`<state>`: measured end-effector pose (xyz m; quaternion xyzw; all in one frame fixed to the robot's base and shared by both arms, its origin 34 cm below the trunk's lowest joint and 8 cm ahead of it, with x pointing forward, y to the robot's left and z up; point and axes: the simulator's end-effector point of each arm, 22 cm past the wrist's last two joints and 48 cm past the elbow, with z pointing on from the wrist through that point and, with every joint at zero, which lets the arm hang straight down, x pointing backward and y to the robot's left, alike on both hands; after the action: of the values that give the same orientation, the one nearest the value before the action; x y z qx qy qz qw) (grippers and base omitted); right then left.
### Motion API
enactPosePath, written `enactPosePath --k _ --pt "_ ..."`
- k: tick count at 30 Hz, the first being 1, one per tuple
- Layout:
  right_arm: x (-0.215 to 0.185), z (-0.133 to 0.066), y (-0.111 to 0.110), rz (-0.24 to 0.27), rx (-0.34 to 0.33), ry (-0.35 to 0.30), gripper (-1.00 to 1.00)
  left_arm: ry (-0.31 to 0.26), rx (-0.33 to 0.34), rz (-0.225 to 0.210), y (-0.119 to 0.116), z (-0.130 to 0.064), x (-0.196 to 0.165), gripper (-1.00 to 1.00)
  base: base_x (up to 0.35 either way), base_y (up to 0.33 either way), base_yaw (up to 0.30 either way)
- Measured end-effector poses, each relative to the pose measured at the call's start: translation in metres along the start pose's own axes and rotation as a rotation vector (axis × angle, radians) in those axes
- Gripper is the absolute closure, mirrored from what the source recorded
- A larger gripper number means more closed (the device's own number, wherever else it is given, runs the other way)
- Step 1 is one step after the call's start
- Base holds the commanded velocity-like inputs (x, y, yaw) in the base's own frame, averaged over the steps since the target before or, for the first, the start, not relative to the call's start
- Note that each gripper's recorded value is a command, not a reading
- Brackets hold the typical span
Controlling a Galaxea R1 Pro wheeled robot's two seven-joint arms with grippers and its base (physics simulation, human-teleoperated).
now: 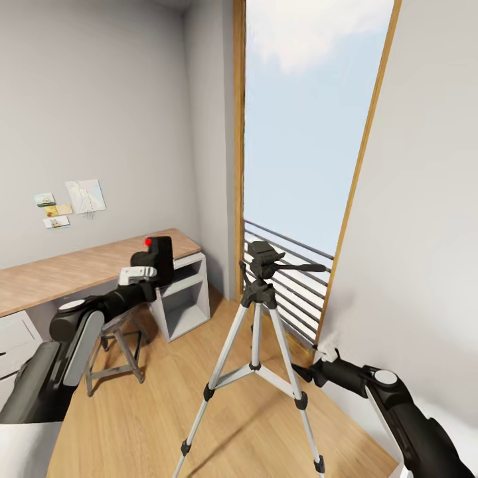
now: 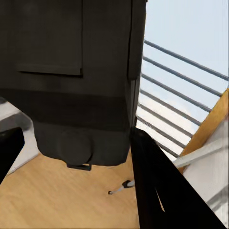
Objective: Attach the digital camera to the camera tripod in the bedroom.
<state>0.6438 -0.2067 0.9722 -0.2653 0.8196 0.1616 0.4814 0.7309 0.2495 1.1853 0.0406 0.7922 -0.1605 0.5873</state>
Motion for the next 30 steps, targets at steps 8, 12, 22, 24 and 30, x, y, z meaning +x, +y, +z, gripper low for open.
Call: enactPosePath --k 8,12,22,24,30 --pt "0.007 0.008 -0.005 0.004 -0.004 0.006 -1.0 -0.033 0.174 0.079 -0.049 0.002 -0.058 1.0 0.0 0.0 0.0" --pt "0.007 0.013 -0.01 0.014 -0.003 0.013 -1.0 -0.058 0.253 0.143 -0.077 0.0 -0.089 1.0 0.0 0.0 0.0" --pt "-0.001 0.026 -0.025 0.032 0.0 0.017 -1.0 -0.054 0.384 0.25 -0.126 0.008 -0.126 1.0 0.0 0.0 0.0" --pt "-0.006 0.029 -0.027 0.029 0.0 0.007 -1.0 -0.037 0.426 0.28 -0.143 0.011 -0.131 1.0 0.0 0.0 0.0" --pt "-0.01 0.038 -0.03 0.034 -0.006 -0.002 -1.0 0.027 0.506 0.377 -0.178 0.018 -0.144 1.0 0.0 0.0 0.0"
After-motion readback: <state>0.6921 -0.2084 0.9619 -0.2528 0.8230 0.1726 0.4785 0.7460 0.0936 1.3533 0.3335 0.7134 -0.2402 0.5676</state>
